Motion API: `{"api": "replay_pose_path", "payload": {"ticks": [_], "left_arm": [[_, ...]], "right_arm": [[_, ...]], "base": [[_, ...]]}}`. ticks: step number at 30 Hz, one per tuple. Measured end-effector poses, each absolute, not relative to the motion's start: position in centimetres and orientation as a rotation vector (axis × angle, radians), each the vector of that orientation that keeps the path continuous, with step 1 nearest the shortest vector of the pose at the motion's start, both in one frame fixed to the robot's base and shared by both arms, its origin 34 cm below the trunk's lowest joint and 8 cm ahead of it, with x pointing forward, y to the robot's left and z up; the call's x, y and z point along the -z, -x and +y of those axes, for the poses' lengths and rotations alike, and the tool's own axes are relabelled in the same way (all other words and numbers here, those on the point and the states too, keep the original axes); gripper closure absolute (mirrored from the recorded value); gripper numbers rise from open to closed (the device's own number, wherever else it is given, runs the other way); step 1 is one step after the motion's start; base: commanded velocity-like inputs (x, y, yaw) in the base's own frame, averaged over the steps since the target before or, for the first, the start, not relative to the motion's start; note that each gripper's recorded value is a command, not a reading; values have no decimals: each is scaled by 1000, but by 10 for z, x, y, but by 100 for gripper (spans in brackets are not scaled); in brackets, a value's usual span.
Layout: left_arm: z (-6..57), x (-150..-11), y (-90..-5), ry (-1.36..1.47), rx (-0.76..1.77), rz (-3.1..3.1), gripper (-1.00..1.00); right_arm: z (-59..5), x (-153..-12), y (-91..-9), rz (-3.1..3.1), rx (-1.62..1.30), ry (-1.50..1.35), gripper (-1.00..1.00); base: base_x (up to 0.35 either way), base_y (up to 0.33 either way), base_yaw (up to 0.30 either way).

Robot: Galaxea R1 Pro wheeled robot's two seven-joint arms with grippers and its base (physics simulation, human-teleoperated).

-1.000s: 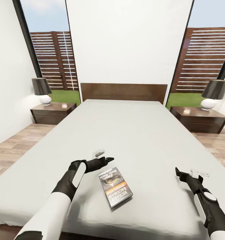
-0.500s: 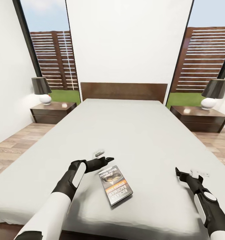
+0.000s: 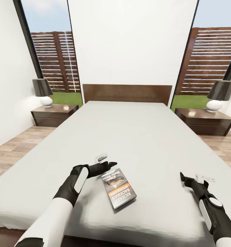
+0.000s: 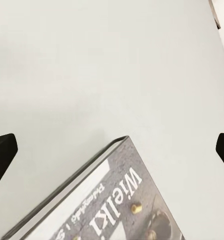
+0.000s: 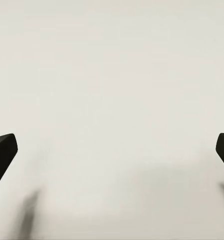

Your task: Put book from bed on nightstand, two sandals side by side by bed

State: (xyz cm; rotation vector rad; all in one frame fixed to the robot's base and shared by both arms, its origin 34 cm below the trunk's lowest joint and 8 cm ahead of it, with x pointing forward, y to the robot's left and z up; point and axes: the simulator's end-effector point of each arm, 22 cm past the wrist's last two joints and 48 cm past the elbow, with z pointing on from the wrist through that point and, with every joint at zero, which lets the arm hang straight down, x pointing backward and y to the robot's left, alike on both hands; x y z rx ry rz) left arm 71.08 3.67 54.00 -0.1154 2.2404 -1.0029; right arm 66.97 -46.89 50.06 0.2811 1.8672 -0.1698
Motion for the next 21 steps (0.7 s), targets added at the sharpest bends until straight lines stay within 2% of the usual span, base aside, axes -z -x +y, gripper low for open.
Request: {"api": "replay_pose_path", "payload": {"ticks": [21], "left_arm": [[37, -533, -709, 116, 1004, 2242, -100]], "right_arm": [[-469, -494, -668, 1867, 170, -281, -100]], "base": [[0, 0, 0]]}}
